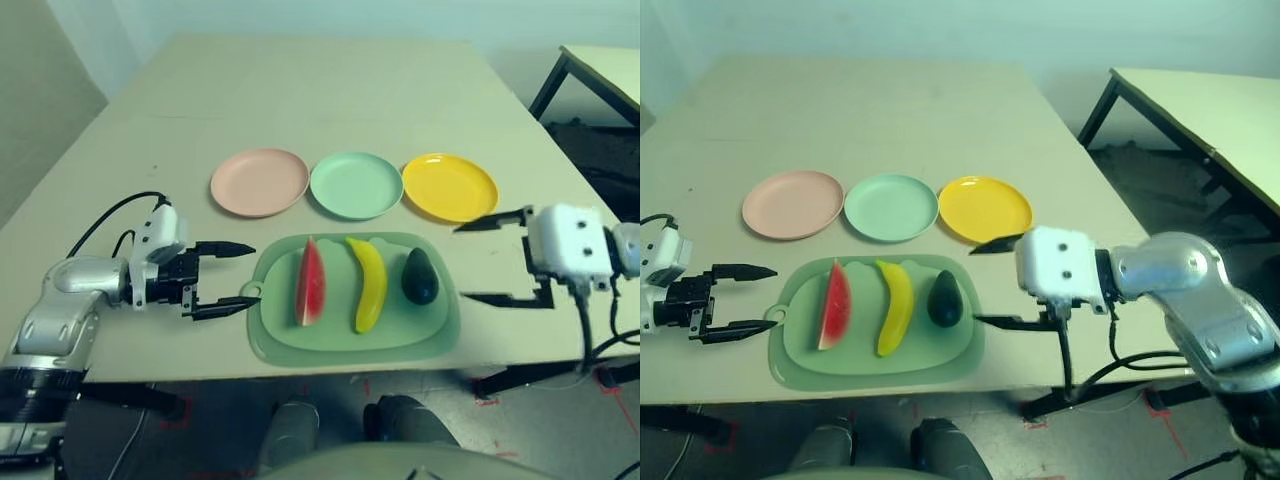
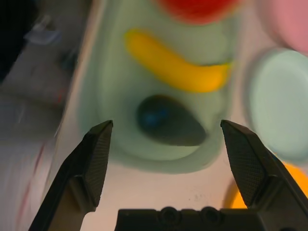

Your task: Place the fruits into color-matched plates.

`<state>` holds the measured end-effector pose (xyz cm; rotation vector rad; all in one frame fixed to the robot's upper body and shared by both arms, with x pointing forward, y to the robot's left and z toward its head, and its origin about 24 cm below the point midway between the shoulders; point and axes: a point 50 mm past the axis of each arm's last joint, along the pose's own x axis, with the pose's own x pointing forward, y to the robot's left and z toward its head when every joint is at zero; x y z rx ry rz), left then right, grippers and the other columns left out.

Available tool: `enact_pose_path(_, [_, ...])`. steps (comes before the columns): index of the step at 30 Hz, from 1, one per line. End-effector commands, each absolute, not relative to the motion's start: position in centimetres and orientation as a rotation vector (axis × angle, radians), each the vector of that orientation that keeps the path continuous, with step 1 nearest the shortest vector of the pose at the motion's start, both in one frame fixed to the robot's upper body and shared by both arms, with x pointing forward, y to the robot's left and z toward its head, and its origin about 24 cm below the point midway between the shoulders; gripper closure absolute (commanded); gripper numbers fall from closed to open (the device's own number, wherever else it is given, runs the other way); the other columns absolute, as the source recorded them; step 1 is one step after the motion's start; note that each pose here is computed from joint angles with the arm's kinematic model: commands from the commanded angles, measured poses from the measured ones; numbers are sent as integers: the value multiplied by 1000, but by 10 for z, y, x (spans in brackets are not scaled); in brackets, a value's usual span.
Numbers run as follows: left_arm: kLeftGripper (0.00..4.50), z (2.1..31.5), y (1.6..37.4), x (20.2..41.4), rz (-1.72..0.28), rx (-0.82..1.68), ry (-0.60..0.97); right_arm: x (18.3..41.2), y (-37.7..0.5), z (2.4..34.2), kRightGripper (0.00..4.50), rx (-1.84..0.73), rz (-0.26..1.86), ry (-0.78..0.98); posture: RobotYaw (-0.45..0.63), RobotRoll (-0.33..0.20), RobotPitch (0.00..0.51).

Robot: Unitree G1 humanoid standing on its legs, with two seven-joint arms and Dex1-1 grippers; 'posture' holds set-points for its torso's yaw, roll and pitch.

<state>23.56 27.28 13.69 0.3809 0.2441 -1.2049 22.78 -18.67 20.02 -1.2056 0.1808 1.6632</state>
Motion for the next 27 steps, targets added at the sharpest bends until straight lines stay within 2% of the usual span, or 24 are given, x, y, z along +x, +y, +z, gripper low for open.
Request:
enact_pose_path(1, [22,132,273,233,-1198,361,247,233,-183,184,0,-1416,1791,219,50,0,66])
enact_pose_path(6, [22,131,270,226,-1192,328,240,248,-175,174,0,-1559,1826,198,78,0,65])
enact_pose_path(10, [22,132,262,220,-1222,308,221,275,-168,170,0,-1674,1721,163,90,0,64])
enact_pose_path(14, [22,136,253,219,-1252,278,195,287,-162,175,0,-1699,1676,137,90,0,62])
enact_pose_path(22, [22,138,254,222,-1237,280,194,273,-148,161,0,-1627,1791,101,94,0,67])
enact_pose_path(27, [22,137,257,221,-1226,280,200,273,-136,156,0,-1618,1815,82,98,0,69])
